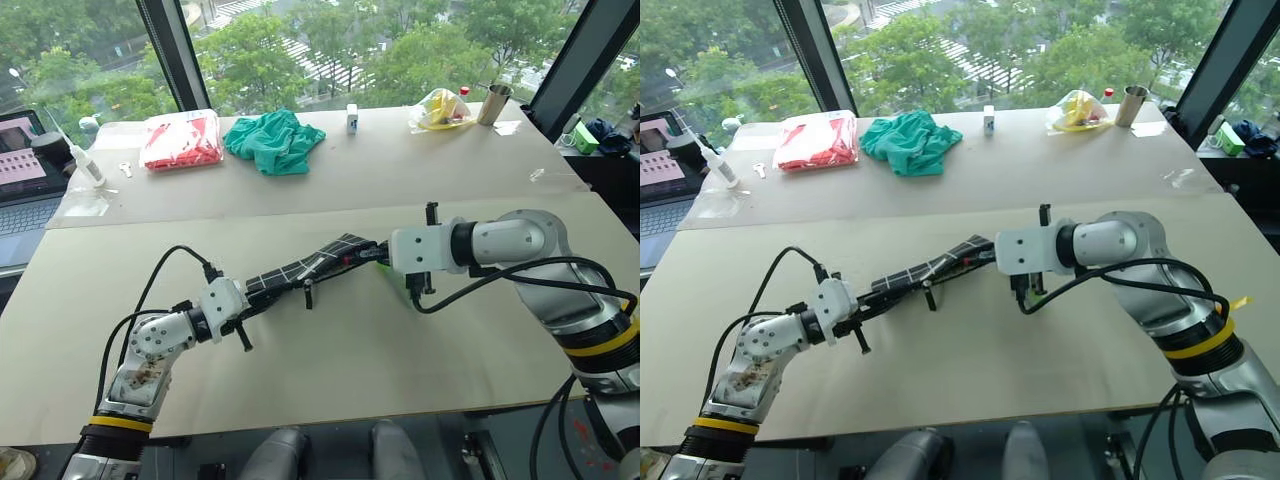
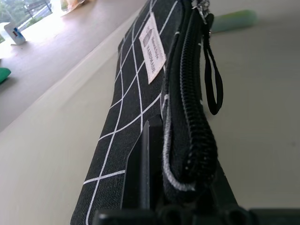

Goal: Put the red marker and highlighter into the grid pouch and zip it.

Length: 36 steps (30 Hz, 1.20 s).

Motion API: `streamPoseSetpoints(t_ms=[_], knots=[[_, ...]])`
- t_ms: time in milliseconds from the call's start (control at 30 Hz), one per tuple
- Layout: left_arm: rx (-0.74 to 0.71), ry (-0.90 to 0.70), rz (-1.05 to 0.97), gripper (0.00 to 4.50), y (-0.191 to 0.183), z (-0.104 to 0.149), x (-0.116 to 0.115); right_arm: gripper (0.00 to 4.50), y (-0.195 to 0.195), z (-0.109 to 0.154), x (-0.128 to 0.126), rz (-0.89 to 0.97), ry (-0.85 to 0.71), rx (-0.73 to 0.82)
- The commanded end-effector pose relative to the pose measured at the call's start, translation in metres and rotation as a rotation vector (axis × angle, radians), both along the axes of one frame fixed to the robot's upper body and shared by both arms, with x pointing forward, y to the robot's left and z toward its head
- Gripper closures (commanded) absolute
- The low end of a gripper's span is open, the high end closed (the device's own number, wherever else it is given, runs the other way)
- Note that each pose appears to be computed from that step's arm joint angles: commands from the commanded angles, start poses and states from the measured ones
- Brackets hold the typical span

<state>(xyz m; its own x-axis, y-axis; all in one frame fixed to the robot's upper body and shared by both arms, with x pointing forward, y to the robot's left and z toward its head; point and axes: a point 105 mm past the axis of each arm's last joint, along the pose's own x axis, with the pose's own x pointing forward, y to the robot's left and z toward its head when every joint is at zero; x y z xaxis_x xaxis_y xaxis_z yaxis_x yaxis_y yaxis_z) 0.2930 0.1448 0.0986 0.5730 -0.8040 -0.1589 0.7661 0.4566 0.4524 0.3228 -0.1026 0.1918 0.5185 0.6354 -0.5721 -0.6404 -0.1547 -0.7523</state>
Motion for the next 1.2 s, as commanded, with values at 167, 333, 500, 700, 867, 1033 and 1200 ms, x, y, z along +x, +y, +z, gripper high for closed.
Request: streamPoseSetpoints(t_ms=[167, 333, 500, 700, 867, 1033, 1200], knots=[[0.083, -0.06, -0.034, 4.5, -0.009, -0.002, 0.002, 4.04, 0.035, -0.029, -0.013, 0.164, -0.052, -0.14], [0.079, -0.069, -0.029, 4.5, -0.01, 0.0, 0.004, 4.04, 0.047, -0.047, -0.002, 0.193, -0.132, -0.212], [0.065, -0.071, -0.022, 4.5, -0.01, 0.002, 0.004, 4.04, 0.074, -0.049, 0.006, 0.257, -0.234, -0.174], [0.055, -0.072, -0.021, 4.5, -0.011, 0.004, 0.005, 4.04, 0.085, -0.067, -0.002, 0.384, -0.255, -0.181], [0.048, -0.068, -0.014, 4.5, -0.01, 0.004, 0.005, 4.04, 0.087, -0.047, -0.007, 0.416, -0.248, -0.071], [0.045, -0.062, -0.018, 4.5, -0.009, 0.004, 0.005, 4.04, 0.107, -0.046, -0.009, 0.487, -0.325, -0.022], [0.036, -0.067, -0.019, 4.5, -0.01, 0.006, 0.006, 4.04, 0.119, -0.055, -0.007, 0.543, -0.373, -0.011]])
